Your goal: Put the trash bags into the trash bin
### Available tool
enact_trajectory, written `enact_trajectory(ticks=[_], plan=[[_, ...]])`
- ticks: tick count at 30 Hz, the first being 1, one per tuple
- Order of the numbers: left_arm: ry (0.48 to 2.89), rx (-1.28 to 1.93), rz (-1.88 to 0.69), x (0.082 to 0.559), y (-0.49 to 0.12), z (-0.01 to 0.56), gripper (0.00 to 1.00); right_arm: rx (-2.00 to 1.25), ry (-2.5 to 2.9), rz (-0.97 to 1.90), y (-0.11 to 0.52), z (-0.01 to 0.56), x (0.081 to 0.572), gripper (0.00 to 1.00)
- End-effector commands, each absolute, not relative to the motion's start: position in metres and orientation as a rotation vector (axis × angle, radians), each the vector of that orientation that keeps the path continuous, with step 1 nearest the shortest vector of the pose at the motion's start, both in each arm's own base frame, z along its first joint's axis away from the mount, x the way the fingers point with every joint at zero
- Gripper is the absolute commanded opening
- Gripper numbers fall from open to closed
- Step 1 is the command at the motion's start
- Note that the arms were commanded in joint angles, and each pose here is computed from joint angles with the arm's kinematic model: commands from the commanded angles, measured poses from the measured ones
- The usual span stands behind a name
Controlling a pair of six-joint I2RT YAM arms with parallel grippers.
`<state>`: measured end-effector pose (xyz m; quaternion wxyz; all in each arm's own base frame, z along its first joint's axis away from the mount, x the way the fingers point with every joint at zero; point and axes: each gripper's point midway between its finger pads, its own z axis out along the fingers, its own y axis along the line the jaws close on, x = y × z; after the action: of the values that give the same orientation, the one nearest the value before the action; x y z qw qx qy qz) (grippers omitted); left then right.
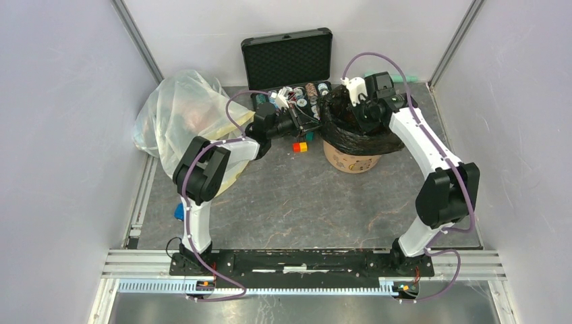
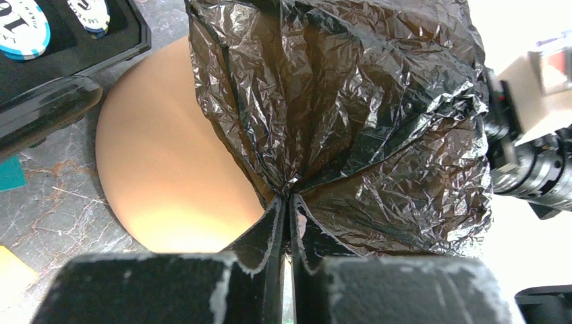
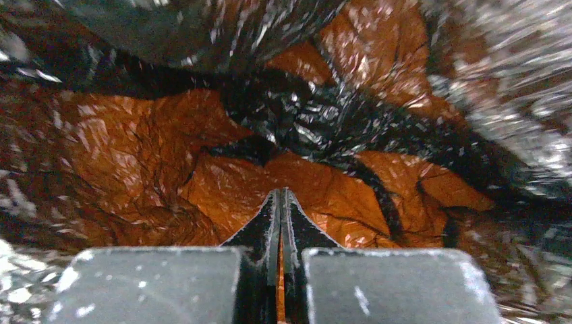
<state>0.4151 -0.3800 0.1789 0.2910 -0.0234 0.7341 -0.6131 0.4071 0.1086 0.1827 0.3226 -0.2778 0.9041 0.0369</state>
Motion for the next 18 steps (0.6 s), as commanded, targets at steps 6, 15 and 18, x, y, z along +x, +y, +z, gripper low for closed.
enact_trajectory(ticks=[6,15,18], plan=[[1.941,-0.005,-1.577,0.424,-0.383,0.184,0.09,-0.768,2.510,0.064,0.100,0.137,0.397,0.00],[1.964,0.027,-1.547,0.422,-0.389,0.178,0.09,-0.735,2.561,0.065,0.097,0.106,0.387,0.00],[1.977,0.045,-1.528,0.420,-0.393,0.177,0.09,-0.744,2.604,0.069,0.097,0.090,0.384,0.00]])
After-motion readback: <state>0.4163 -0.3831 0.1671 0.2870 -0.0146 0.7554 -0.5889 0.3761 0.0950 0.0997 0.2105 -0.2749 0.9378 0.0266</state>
